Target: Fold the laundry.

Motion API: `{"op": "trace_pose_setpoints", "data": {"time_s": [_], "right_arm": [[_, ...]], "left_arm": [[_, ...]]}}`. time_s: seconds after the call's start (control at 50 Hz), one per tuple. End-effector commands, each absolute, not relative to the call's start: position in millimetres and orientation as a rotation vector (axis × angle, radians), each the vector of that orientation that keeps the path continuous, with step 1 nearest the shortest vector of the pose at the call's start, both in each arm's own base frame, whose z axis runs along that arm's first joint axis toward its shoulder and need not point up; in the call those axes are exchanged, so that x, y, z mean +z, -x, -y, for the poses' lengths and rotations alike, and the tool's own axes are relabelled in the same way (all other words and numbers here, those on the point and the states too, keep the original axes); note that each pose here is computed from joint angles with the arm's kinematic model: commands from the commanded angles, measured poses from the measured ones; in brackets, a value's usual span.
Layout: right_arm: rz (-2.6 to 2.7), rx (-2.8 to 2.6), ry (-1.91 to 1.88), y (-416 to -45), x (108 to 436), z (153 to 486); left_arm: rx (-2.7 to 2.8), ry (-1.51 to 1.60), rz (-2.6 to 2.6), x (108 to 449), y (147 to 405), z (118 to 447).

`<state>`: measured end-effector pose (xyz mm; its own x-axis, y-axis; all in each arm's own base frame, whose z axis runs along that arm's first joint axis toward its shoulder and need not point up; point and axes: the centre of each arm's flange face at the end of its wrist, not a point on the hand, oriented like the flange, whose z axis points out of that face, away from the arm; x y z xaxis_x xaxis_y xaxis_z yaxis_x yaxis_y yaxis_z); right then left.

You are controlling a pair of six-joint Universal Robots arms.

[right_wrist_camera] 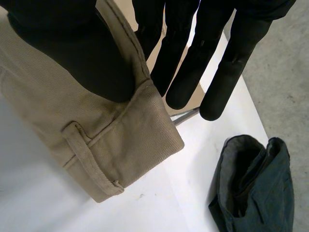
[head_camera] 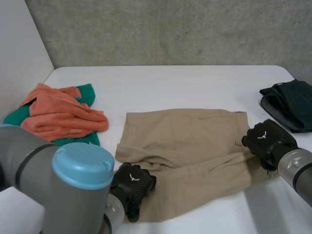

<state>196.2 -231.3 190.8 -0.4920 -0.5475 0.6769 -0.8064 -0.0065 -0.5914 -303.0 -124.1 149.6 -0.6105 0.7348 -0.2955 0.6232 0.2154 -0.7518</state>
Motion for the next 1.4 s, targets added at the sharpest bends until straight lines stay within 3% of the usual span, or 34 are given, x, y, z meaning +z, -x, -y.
{"op": "trace_pose_setpoints", "data": {"time_s": [0.02, 0.24, 0.44, 0.5, 0.66, 0.8, 0.84, 0.92, 1.04, 1.26, 1.4], "right_arm": [[1.984, 1.552, -1.412, -195.8, 205.0, 227.2], [1.984, 1.683, -1.344, -202.7, 221.1, 238.6], [1.904, 2.024, -1.044, -220.5, 225.9, 329.4], [1.887, 2.032, -1.016, -224.7, 221.0, 349.3], [1.804, 2.087, -0.952, -258.6, 160.4, 418.1], [1.790, 2.107, -0.936, -269.5, 144.5, 432.8], [1.838, 2.077, -0.994, -266.0, 158.8, 419.6], [2.020, 1.950, -1.123, -255.6, 174.1, 384.6], [2.278, 1.724, -1.149, -216.7, 172.7, 354.9], [2.402, 1.569, -1.146, -202.0, 134.1, 349.9], [2.383, 1.563, -1.036, -177.1, 137.6, 364.7]], "left_arm": [[1.524, 1.243, 2.307, 158.3, 310.4, 140.9], [1.692, 1.299, 2.196, 176.8, 327.9, 161.6], [2.352, 1.196, 1.886, 223.1, 351.0, 260.0], [2.447, 1.266, 1.830, 212.4, 363.9, 278.4], [2.528, 1.366, 1.761, 158.3, 386.4, 331.3], [2.490, 1.396, 1.738, 142.5, 393.4, 325.2], [2.461, 1.409, 1.760, 143.9, 390.1, 313.5], [2.472, 1.318, 1.793, 181.2, 371.5, 292.1], [2.405, 1.191, 1.831, 196.2, 355.8, 271.6], [2.298, 1.099, 1.854, 195.2, 350.9, 248.6], [2.317, 1.086, 1.824, 205.4, 351.9, 244.7]]}}
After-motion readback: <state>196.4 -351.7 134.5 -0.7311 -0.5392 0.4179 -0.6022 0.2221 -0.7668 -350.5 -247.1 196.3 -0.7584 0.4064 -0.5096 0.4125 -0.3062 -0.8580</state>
